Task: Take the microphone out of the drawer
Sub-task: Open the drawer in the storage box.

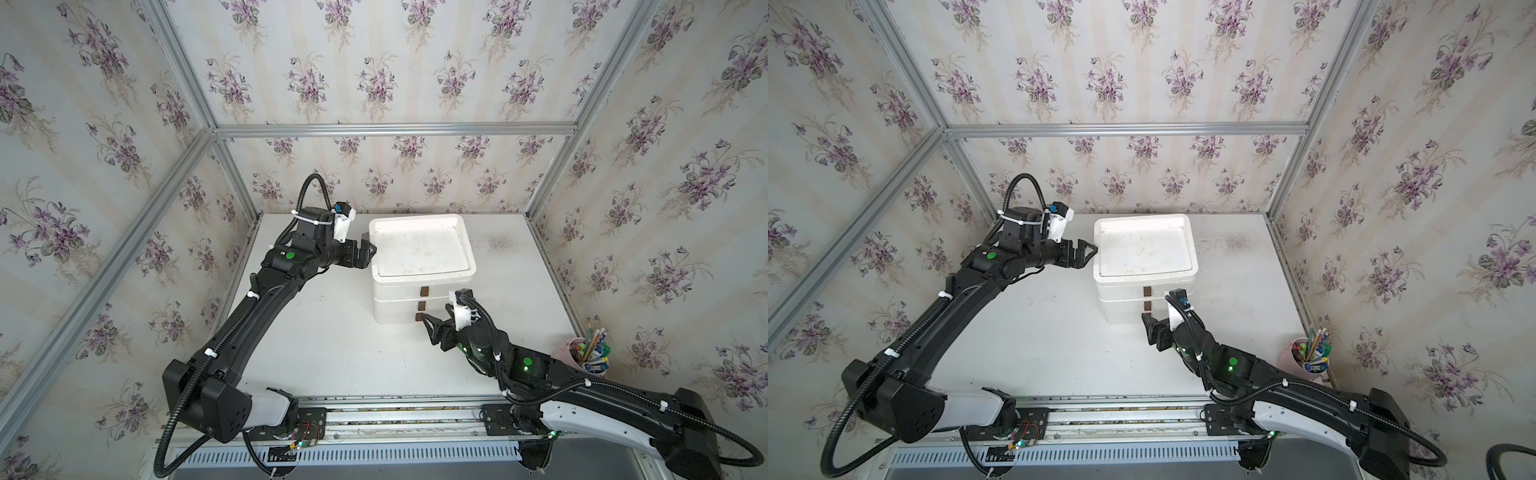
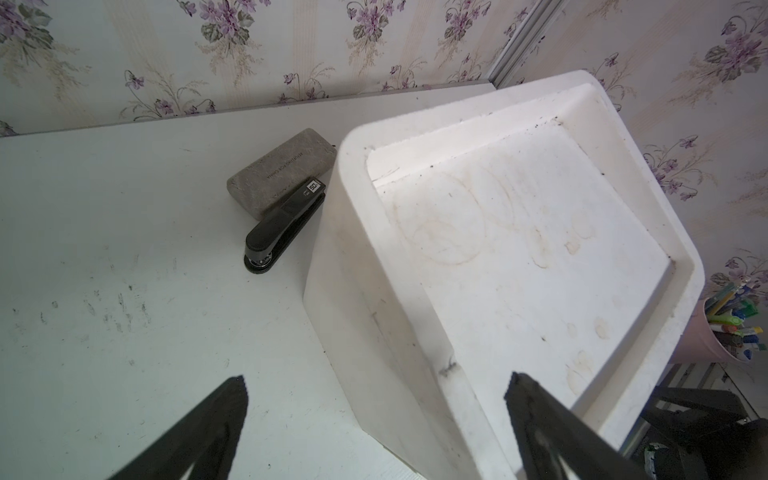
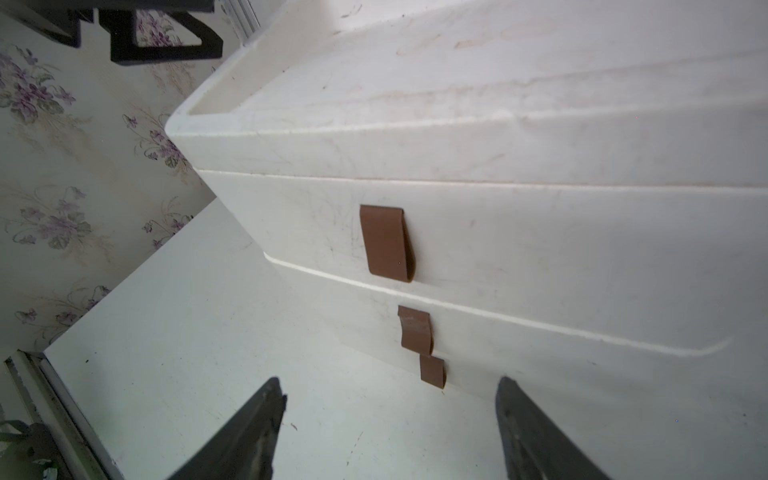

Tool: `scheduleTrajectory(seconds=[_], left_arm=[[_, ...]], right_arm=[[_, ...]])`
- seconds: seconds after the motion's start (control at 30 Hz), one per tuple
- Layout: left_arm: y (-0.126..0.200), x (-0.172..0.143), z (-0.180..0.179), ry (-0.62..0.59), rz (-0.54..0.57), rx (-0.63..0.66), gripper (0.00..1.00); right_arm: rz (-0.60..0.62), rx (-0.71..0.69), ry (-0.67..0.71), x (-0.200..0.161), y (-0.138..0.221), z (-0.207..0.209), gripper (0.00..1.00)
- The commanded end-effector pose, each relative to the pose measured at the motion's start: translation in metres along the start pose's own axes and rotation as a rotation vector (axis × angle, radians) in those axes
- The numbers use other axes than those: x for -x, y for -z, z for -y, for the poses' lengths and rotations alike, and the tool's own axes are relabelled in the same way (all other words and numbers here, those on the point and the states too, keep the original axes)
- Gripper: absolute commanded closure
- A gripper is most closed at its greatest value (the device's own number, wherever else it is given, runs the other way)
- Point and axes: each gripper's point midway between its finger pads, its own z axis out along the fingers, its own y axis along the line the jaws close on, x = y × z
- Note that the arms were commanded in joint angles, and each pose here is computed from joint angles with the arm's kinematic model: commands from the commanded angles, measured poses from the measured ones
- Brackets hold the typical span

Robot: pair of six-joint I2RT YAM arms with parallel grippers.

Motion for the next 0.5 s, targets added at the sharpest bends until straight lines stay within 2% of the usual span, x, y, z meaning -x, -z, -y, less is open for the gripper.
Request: scheduleTrajectory(seconds=[0.0,0.17,0.33,0.47], left_arm=[[-0.005,0.003,0.002,0.014,0.007,-0.024,0.01],[-0.011,0.001,0.0,0.021,-0.005,-0.022,0.01],[-0.012,0.0,-0.003,0.017,-0.004,-0.007,0.01],[-0.012,0.0,-0.003,0.015,-0.006,-0.009,0.01]], right_arm=[[0.106,-0.016,-0.049,0.021,-0.001,0.0,0.3],[0.148,-0.061,-0.037,0.024,-0.009,0.005,0.34],[0.172,-0.131,-0.034,0.025,-0.018,0.011,0.52],[0.211,-0.183,-0.058,0.031,-0.019,0.018,0.57]])
